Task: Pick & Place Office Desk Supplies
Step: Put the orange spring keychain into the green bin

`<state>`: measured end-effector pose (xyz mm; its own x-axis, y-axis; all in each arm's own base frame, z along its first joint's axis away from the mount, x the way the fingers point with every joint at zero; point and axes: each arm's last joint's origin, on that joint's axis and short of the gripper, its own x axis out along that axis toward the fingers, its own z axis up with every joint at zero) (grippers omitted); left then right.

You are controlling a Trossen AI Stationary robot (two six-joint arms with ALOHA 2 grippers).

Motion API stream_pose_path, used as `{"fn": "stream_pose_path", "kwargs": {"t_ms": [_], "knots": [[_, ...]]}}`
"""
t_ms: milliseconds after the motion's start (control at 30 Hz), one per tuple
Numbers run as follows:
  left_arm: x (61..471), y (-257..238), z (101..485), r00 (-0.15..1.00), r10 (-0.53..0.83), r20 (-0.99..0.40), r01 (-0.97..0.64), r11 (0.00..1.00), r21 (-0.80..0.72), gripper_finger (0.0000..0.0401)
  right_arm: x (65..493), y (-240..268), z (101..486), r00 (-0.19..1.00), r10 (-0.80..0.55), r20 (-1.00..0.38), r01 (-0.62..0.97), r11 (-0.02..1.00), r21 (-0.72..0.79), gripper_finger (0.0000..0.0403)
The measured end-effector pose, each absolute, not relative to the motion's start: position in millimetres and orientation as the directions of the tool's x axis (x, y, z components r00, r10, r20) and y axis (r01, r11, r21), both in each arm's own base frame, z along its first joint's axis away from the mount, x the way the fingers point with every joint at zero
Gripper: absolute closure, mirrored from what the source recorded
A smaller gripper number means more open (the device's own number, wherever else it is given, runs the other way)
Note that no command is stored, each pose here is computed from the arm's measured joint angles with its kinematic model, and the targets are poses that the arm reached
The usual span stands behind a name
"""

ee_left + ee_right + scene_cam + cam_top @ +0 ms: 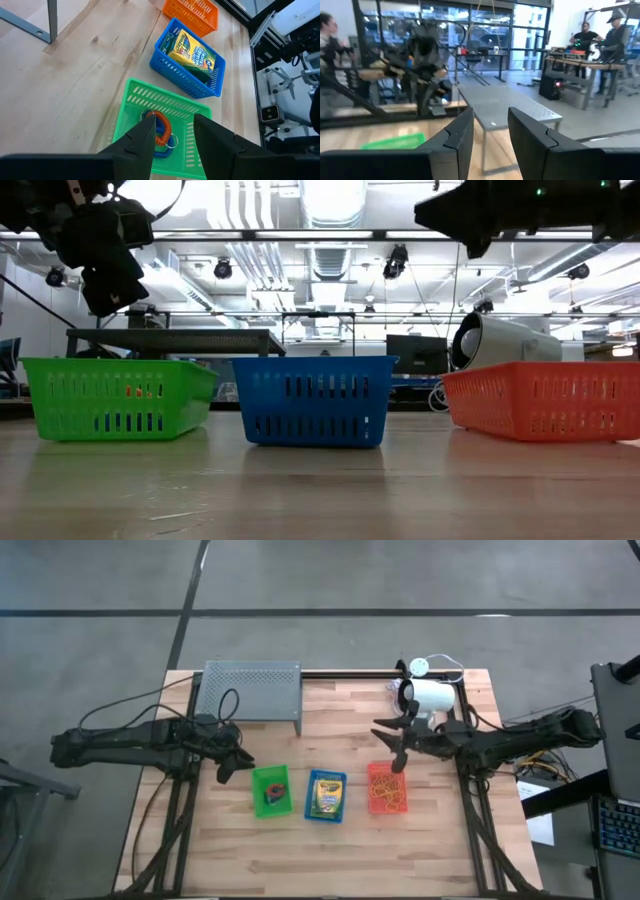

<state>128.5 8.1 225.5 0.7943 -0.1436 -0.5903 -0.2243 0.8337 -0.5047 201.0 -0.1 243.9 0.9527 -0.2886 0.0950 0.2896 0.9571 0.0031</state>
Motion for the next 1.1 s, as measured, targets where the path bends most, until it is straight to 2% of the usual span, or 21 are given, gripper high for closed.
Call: {"fn": "stream_pose_path", "kwargs": {"t_ms": [133, 400, 700, 1100], "knots": [[129, 8, 225, 0.794, -0.143, -0.590, -0.224, 0.834, -0.504, 0.0263, 200, 0, 238, 0.954, -0.291, 0.075, 0.294, 0.955, -0.029, 0.0284], [129, 8, 226, 0.795, -0.144, -0.590, -0.224, 0.834, -0.505, 0.0263, 198, 0, 232, 0.956, -0.289, 0.058, 0.287, 0.957, 0.035, 0.0284], [129, 8, 225, 0.794, -0.144, -0.590, -0.224, 0.834, -0.505, 0.0263, 202, 0, 247, 0.952, -0.289, 0.102, 0.284, 0.957, 0.054, 0.0284], [129, 8, 226, 0.795, -0.143, -0.590, -0.224, 0.834, -0.505, 0.0263, 202, 0, 248, 0.952, -0.289, 0.102, 0.285, 0.957, 0.052, 0.0284]]}}
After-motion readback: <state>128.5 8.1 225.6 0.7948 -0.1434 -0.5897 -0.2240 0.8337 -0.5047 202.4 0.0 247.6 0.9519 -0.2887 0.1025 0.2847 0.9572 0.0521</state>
